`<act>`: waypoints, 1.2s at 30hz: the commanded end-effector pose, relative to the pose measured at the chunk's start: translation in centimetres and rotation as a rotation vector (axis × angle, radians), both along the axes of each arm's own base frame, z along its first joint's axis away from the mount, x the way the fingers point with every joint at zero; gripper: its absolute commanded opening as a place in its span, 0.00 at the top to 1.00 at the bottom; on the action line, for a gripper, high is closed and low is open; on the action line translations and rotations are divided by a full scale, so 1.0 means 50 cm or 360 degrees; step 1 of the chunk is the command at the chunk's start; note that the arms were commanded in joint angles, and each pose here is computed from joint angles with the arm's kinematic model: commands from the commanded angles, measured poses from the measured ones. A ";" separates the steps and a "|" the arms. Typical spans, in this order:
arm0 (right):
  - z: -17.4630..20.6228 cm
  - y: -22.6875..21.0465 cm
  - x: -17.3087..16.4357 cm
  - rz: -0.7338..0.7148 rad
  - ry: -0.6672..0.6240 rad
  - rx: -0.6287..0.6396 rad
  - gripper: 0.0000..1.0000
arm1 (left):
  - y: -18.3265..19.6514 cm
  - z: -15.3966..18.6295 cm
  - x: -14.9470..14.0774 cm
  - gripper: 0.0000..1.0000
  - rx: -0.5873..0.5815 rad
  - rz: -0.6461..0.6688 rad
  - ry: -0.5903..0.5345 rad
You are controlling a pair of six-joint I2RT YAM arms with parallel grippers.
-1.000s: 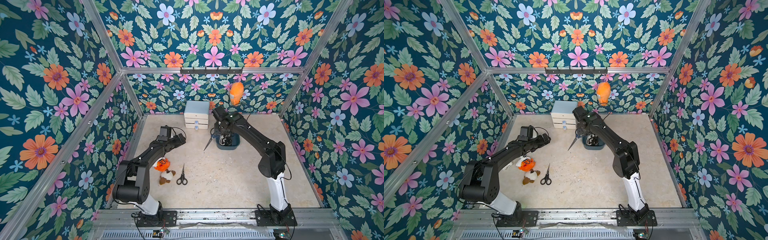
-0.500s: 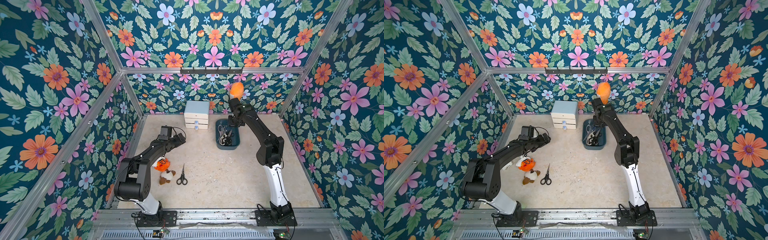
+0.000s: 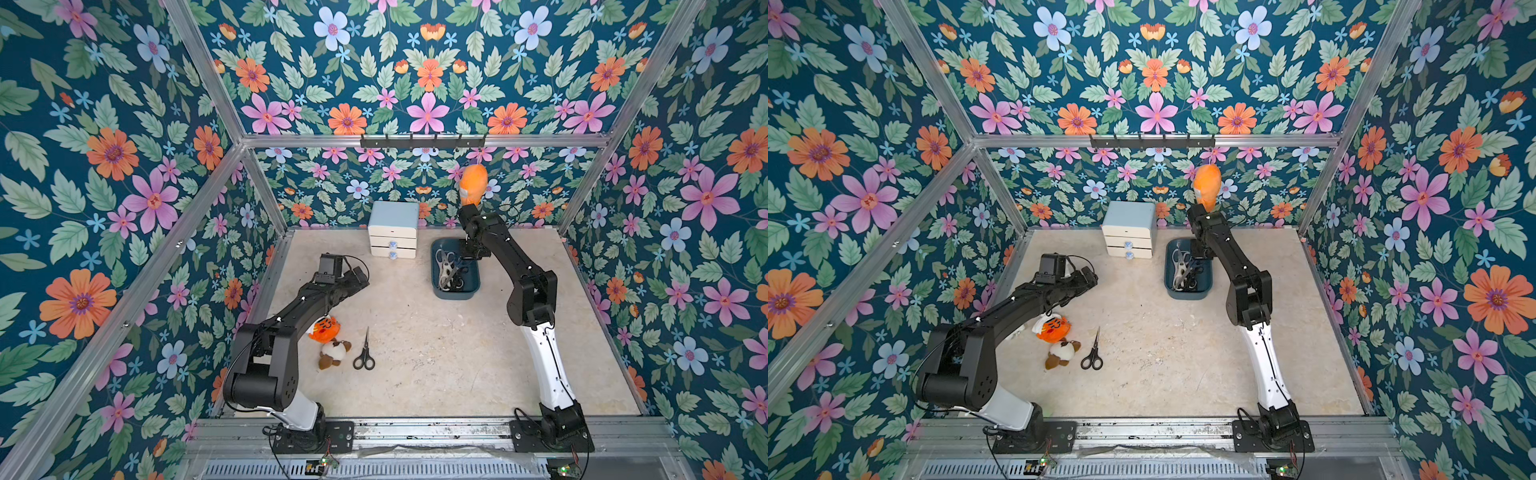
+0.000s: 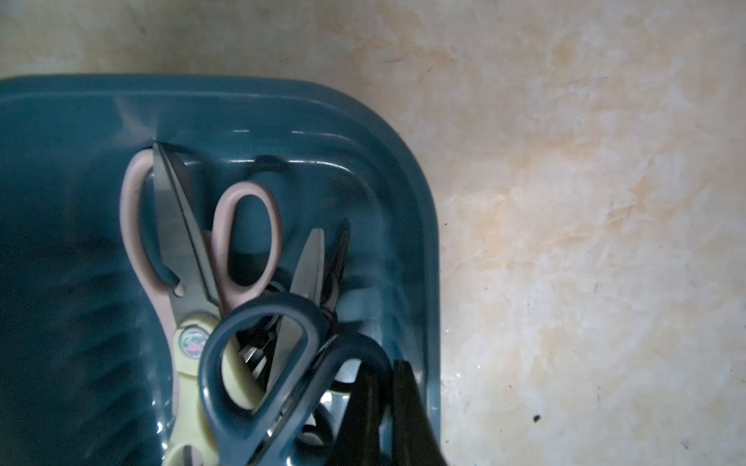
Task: Put the scissors into the storage box
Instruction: Place the scissors in the storage box.
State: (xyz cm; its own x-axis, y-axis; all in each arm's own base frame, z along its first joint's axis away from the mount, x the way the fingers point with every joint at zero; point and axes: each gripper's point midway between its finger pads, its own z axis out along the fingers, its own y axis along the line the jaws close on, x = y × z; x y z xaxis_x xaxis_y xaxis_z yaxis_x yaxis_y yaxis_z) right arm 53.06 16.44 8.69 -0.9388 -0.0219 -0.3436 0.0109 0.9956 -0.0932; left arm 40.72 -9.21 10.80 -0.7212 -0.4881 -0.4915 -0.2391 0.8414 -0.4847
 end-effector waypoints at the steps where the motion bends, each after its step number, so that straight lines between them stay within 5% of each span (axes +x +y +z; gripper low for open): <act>1: -0.016 0.010 0.005 -0.0012 0.0003 0.0034 1.00 | 0.016 0.000 -0.012 0.01 0.0036 0.0060 0.0018; 9: -0.027 0.023 0.019 -0.0026 -0.0018 0.0087 1.00 | 0.028 0.010 -0.024 0.01 0.0064 0.0094 0.0010; 13: -0.016 0.033 0.024 -0.0038 -0.0039 0.0137 0.85 | 0.030 0.012 -0.029 0.01 0.0071 0.0090 0.0007; 17: 0.001 0.035 0.027 -0.0066 -0.0072 0.0163 0.80 | 0.030 0.014 -0.034 0.01 0.0079 0.0083 -0.0001; 23: 0.066 0.053 0.019 -0.0030 -0.0160 0.0166 0.54 | 0.026 0.018 -0.037 0.01 0.0092 0.0032 -0.0001; 29: 0.140 0.115 -0.032 0.0101 -0.0239 0.0127 0.50 | 0.014 0.023 -0.035 0.01 0.0066 -0.0020 -0.0004; 36: 0.176 0.259 -0.166 0.0341 -0.0249 0.0138 0.49 | 0.035 0.028 -0.051 0.01 0.0125 0.0011 -0.0024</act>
